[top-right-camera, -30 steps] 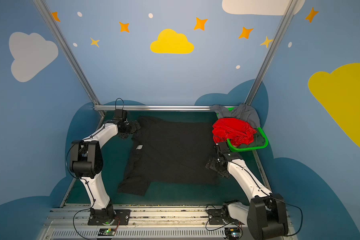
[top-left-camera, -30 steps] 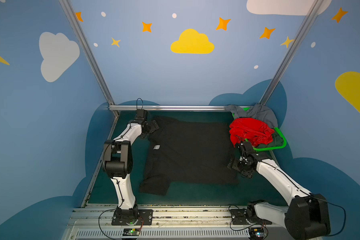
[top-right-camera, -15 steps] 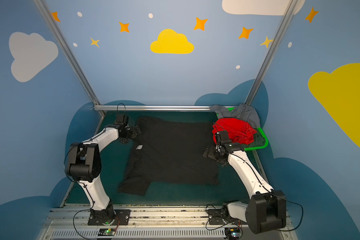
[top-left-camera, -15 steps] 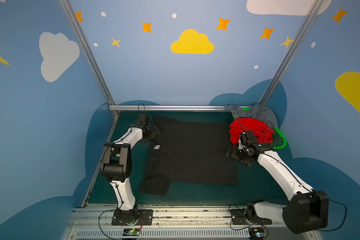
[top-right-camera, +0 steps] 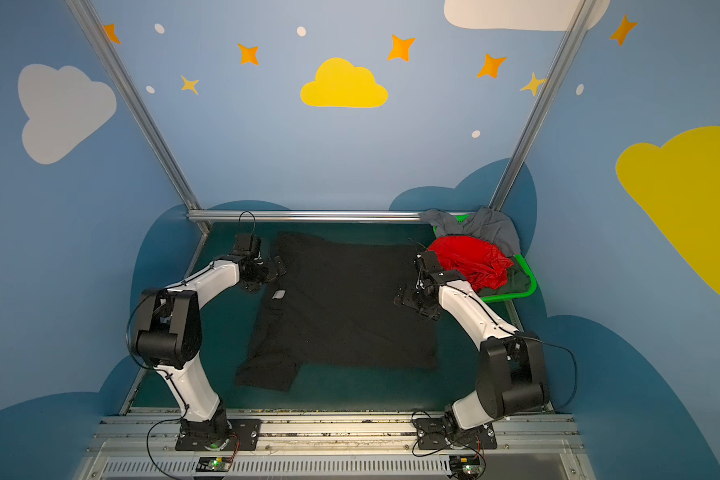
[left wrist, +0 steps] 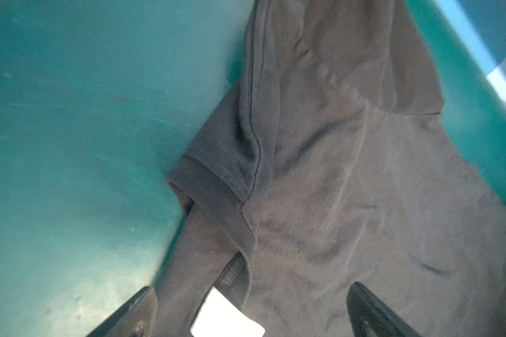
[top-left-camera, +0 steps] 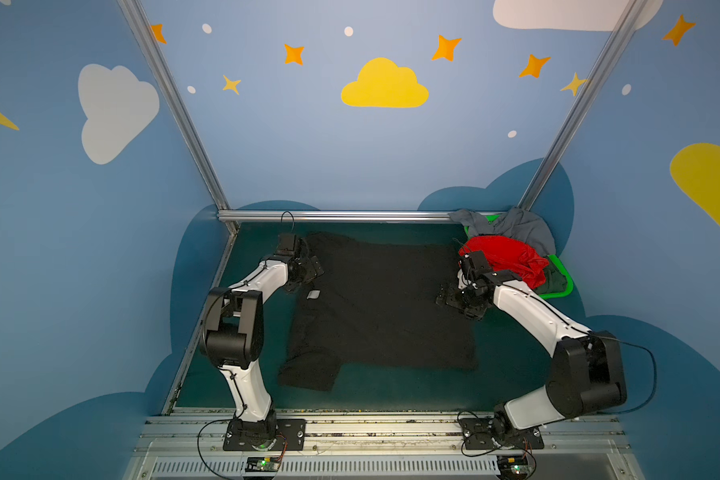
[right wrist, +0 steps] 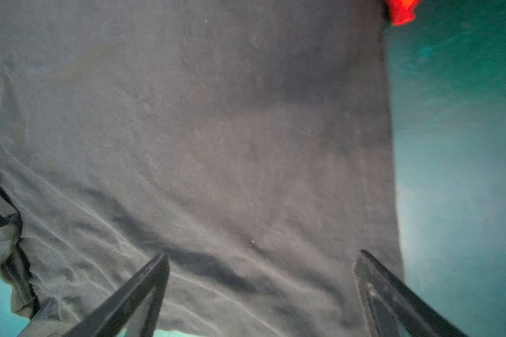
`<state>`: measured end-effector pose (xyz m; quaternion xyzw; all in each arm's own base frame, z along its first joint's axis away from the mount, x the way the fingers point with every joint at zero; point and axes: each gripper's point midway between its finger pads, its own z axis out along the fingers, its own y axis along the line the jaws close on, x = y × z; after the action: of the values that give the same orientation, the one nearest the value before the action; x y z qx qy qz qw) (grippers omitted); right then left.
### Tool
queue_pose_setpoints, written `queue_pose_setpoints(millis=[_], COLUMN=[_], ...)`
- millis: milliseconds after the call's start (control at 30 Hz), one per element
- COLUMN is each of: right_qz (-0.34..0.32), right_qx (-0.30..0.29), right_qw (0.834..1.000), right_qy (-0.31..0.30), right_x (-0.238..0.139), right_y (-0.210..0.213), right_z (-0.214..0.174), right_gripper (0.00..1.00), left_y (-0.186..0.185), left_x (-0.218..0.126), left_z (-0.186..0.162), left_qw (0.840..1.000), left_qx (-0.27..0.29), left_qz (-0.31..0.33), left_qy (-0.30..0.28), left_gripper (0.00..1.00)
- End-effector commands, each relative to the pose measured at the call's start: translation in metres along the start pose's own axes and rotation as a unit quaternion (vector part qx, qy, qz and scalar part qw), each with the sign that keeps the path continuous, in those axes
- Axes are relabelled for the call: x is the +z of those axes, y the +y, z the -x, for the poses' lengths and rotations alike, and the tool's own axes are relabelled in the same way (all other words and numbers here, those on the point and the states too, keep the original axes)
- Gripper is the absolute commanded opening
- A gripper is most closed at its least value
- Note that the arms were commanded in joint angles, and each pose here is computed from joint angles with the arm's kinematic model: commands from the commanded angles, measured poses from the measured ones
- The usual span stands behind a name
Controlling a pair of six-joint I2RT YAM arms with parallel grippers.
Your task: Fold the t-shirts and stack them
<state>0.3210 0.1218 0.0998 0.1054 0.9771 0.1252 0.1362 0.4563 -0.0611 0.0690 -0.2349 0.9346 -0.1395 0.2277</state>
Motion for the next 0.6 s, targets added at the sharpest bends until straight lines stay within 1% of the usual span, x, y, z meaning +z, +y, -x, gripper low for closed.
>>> queue_pose_setpoints(millis=[0,167,333,500,567], right_qz=[0.017,0.021,0.014,0.012,0.012], right_qx=[-0.013,-0.019,-0.02,-0.02,-0.02], right_qw=[1.0,0.999,0.999,0.999,0.999], right_qy=[-0.006,0.015,0.025,0.028,0.026], right_x=[0.006,0.024,0.034,0.036,0.035], right_y=[0.019,0.031,0.033,0.033,0.034], right_z=[0.011,0.01,0.01,0.01,0.011], right_gripper=[0.96,0.96,0.96,0.96,0.96], left_y=[0.001,-0.004,-0.002,0.0,0.003], left_x=[0.014,0.025,0.029,0.035,0.038], left_z=[-0.011,-0.019,-0.023,-0.026,-0.027], left_qw=[1.0,0.999,0.999,0.999,0.999], left_qx=[-0.003,-0.001,0.003,0.003,0.003], left_qz=[-0.004,-0.012,-0.008,-0.003,0.001], left_qy=[0.02,0.036,0.04,0.049,0.051], left_gripper=[1.0,0.98,0.97,0.93,0.89])
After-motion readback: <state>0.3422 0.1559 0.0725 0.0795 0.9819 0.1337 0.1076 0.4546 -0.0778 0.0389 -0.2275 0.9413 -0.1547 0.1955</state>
